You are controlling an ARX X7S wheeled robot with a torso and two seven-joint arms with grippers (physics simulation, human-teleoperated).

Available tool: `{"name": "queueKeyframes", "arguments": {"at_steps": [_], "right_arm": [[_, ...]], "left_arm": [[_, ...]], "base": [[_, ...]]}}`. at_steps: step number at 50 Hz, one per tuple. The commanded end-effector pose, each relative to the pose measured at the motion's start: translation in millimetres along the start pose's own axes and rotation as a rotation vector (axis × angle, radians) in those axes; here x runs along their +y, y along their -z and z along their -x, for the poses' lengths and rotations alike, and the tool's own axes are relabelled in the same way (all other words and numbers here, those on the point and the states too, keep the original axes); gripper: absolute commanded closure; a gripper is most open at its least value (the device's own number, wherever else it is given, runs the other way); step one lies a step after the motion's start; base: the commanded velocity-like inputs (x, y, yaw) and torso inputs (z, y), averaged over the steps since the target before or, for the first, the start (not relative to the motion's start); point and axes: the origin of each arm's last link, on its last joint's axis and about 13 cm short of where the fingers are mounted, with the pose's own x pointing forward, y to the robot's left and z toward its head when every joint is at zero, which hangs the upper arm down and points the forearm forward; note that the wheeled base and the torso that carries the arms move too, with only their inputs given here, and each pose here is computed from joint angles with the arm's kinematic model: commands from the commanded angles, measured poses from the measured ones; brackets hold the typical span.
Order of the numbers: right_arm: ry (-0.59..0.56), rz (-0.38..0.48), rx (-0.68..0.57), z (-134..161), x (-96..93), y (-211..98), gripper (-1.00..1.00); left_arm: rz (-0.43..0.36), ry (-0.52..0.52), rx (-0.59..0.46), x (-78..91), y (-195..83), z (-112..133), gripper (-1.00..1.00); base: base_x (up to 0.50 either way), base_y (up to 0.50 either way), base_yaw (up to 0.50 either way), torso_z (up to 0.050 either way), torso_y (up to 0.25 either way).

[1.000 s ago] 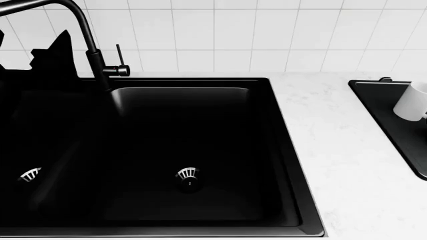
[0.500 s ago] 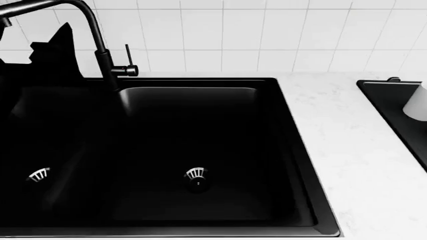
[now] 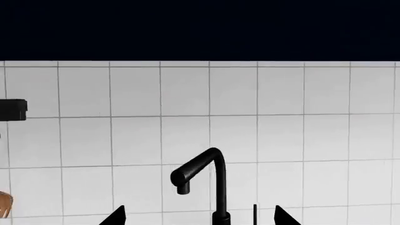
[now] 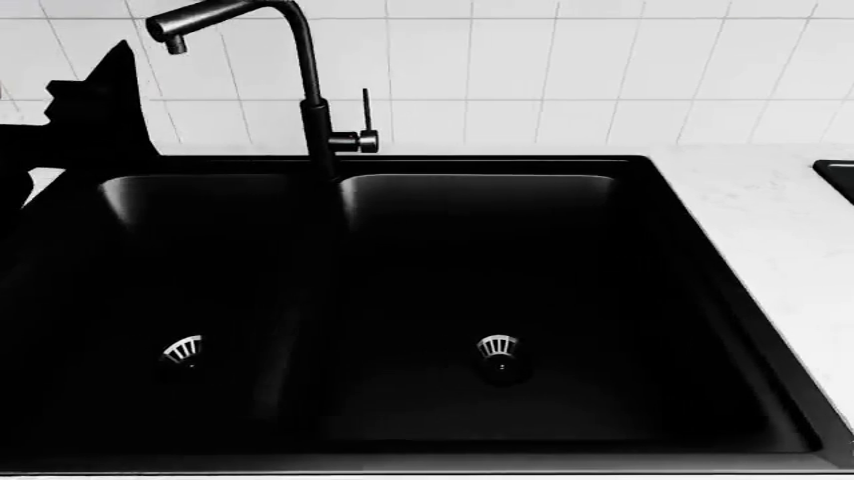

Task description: Pick the kettle from the counter and place it on the tray. Then pick the mug from the cabinet and place it on the tray. Then close the cabinet doors.

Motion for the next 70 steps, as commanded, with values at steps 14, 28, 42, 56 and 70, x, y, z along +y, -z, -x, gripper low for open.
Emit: {"name": "queueKeyframes", "arguments": {"at_steps": [14, 28, 42, 56, 70], "right_arm": [[0.008, -0.002, -0.009, 1.2, -0.6, -3.4, -1.00], [0.010, -0.006, -0.011, 0.7, -0.6, -2.8, -1.00], [0.012, -0.005, -0.009, 0.7, -0.5, -3.0, -1.00], [0.012, -0.011, -0.014, 1.3, -3.4, -2.4, -1.00], [0.011, -0.011, -0.017, 3.4, -4.3, -3.4, -1.00]], "left_arm": [[-0.001, -0.003, -0.010, 1.3, -3.8, 2.2, -1.00], [-0.001, -0.005, -0.010, 1.9, -2.9, 3.1, -1.00], [0.002, -0.008, -0.017, 2.7, -6.5, 5.1, -1.00], [0.002, -0.008, -0.029, 1.3, -13.1, 4.5, -1.00], [0.036, -0.010, -0.161, 1.6, -33.3, 9.9, -1.00]], "base": [[0.00, 0.49, 0.00, 0.000, 0.000], [0.00, 0.30, 0.00, 0.000, 0.000], [0.00, 0.04, 0.00, 0.000, 0.000], [0.00, 0.05, 0.00, 0.000, 0.000], [0.00, 0.00, 0.00, 0.000, 0.000]]}}
